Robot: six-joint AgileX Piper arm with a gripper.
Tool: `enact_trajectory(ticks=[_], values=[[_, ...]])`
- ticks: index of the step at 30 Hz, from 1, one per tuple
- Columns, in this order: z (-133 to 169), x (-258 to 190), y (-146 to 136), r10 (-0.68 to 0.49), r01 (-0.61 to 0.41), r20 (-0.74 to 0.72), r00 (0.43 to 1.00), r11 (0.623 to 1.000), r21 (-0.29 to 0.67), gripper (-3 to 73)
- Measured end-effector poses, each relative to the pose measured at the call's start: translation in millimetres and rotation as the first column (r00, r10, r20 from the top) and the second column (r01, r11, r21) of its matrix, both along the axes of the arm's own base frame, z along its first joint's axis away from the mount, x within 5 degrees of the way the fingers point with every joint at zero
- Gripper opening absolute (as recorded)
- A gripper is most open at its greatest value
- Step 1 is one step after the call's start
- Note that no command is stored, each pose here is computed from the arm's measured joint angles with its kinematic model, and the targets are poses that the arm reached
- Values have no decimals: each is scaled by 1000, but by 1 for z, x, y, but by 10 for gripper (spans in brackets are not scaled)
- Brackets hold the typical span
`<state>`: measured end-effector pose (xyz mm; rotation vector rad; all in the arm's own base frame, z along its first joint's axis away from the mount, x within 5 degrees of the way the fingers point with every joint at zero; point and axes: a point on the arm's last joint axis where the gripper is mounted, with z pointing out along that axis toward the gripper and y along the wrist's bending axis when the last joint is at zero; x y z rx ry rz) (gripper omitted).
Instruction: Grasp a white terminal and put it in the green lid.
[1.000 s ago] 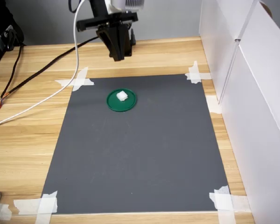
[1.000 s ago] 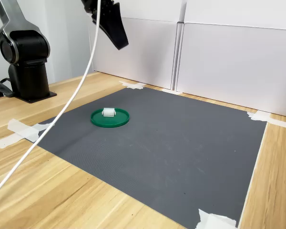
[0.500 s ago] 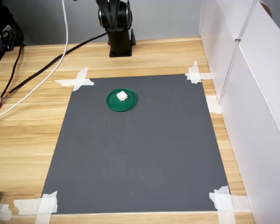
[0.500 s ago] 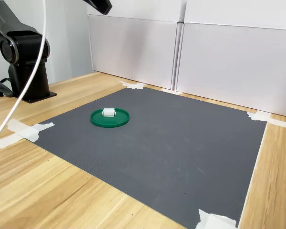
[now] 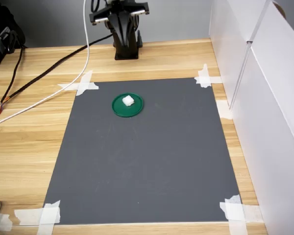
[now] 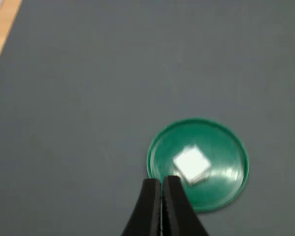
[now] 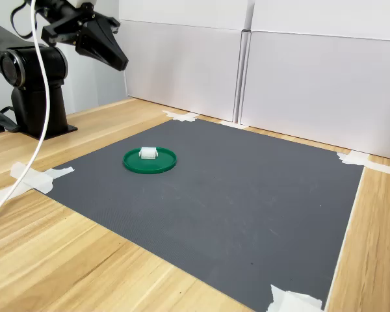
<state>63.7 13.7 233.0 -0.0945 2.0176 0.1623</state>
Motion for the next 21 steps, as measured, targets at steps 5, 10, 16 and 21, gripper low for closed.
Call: enact_trajectory(ticks=[5,10,16,21], values=[[-8,-7,-1,-4,4,47,999,1000,2,-19],[-6,-10,-1,-5,5,82,997,1000,3,-20],[-17,-7,-3,-21,23,108,994,1000,-9,-20],[-38,-5,-3,-31,32,77,997,999,-10,-20]])
